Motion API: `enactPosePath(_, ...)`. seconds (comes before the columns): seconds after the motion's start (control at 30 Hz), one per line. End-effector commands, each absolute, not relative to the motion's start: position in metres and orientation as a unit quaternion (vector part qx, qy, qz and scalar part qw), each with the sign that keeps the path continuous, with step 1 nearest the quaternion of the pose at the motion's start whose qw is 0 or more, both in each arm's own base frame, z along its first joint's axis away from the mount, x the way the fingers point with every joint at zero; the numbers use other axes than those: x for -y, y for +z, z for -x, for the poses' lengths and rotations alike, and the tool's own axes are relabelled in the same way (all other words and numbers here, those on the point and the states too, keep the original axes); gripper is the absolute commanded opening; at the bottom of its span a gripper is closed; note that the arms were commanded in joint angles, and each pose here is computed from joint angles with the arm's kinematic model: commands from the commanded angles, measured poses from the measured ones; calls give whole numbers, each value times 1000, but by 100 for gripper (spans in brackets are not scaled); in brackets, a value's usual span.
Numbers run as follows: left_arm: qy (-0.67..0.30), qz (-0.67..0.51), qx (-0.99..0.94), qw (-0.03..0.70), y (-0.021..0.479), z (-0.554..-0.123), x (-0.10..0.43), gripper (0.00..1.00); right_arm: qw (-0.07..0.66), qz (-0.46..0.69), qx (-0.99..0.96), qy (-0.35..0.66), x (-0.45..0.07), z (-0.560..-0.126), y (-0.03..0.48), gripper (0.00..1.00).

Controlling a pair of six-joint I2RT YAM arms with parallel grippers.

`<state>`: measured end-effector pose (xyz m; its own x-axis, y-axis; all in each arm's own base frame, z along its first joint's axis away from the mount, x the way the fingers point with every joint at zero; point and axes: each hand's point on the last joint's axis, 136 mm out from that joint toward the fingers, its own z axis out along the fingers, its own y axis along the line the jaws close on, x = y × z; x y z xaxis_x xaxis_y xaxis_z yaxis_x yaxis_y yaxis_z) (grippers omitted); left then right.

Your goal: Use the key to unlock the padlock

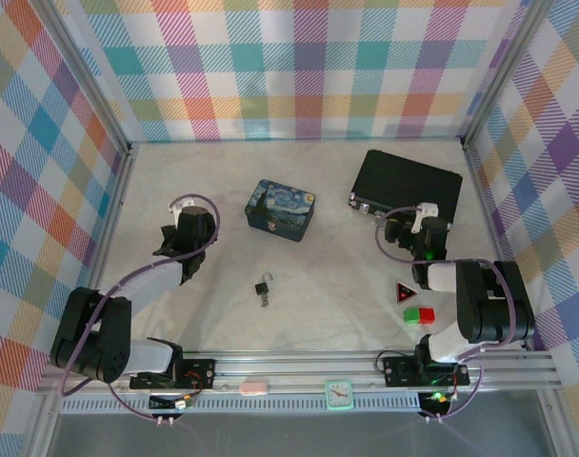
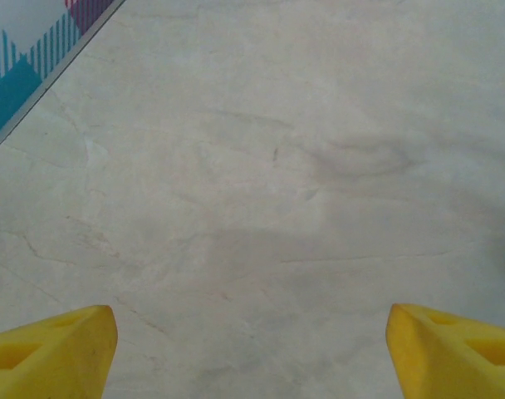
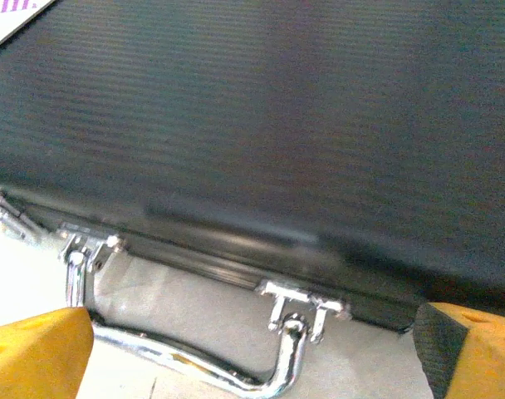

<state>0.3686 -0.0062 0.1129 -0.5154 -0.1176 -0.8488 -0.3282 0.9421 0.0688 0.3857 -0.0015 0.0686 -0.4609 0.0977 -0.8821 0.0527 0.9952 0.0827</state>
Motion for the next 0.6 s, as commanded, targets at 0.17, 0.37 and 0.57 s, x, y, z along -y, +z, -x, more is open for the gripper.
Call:
enactPosePath(0.17, 110, 98, -824, 547, 111, -390, -6, 83, 566, -21, -823, 40, -8, -397, 93, 99)
enactPosePath(0.37, 39, 100, -814, 571, 87, -394, -13, 84, 564, -13, -825, 44, -10, -397, 92, 99)
enactPosePath(0.57, 32, 91, -817, 569, 85, -394, -10, 85, 556, 23, -828, 67, -24, -398, 92, 99)
